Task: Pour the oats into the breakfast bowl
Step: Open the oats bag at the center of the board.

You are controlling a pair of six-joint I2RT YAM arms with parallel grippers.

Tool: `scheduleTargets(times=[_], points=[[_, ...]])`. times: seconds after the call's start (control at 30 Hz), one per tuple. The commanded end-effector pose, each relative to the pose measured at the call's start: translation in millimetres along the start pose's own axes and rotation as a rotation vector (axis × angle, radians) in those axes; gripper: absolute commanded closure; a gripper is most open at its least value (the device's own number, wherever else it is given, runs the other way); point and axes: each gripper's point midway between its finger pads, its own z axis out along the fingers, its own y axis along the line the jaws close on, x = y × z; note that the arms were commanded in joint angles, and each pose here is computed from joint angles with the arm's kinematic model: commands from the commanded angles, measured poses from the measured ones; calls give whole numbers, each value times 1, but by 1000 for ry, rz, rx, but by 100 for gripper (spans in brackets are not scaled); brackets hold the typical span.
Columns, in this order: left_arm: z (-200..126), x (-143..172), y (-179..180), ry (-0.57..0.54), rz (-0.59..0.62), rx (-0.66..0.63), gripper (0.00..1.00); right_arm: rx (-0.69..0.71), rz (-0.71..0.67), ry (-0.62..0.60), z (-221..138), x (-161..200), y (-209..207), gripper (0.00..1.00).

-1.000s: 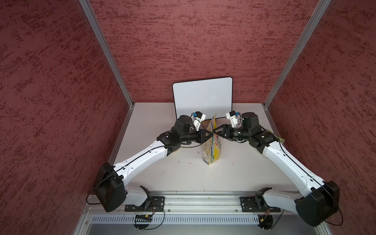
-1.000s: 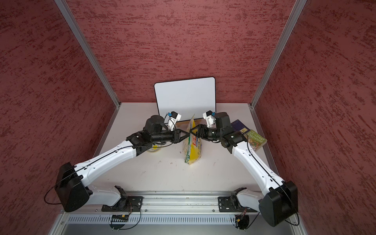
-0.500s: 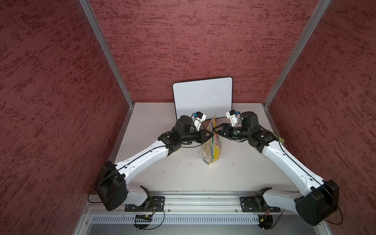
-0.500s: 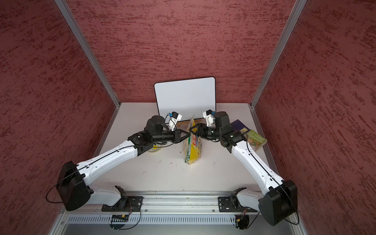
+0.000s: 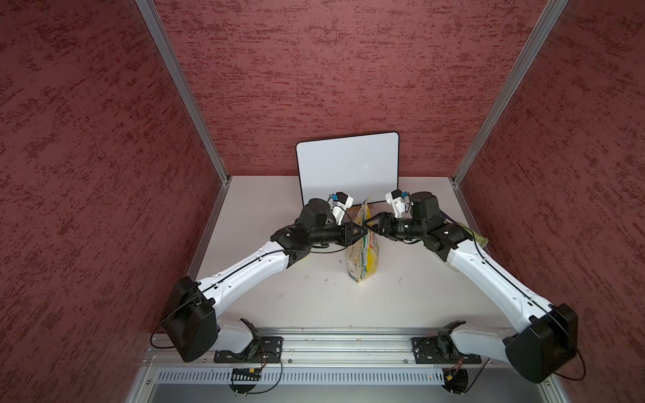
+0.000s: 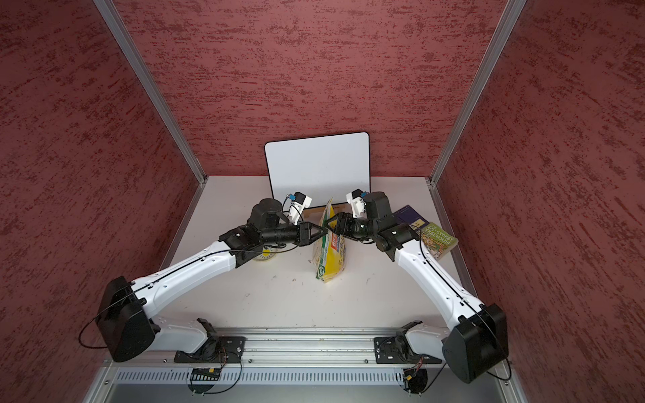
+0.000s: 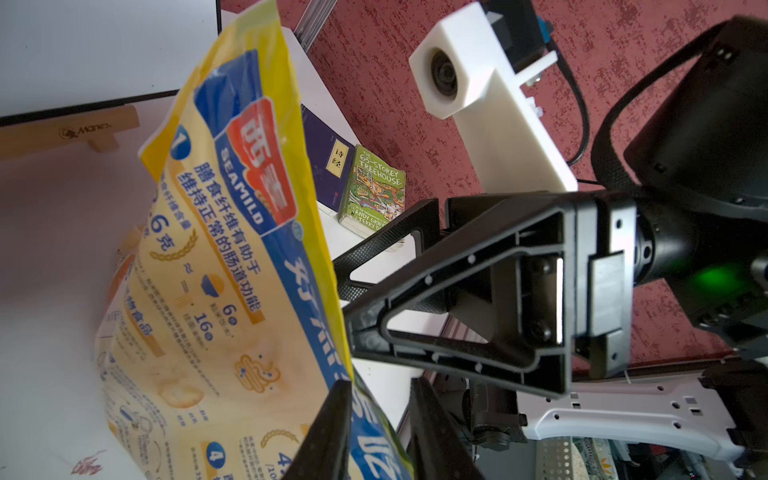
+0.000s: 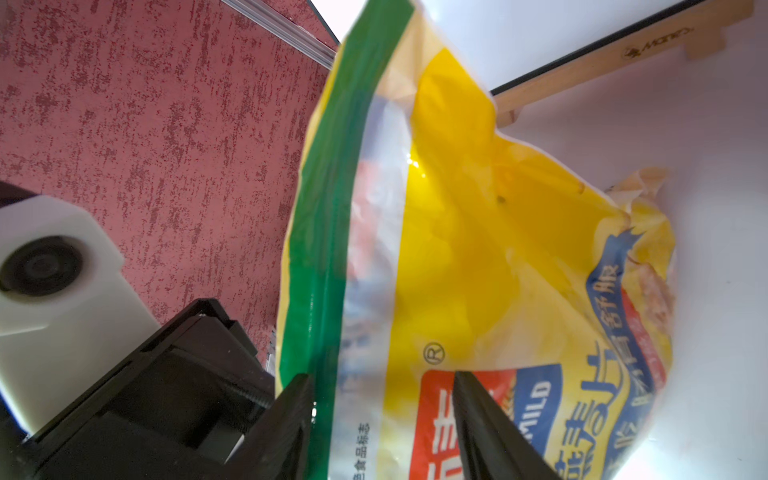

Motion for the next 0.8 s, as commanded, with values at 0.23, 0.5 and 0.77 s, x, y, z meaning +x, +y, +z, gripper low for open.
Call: scheduleTargets(times=[0.23,0.5,0.77], points=[[-23,-9,-1,-55,23,5,66,18,-37,-34,-3,-9,7,43],[-12,-6,-3,-35,-1,48,63,17,-39,-33,-4,-8,8,43],[-8,-3,-3,-20,-7,54,63,17,-41,-32,-3,-8,8,43]])
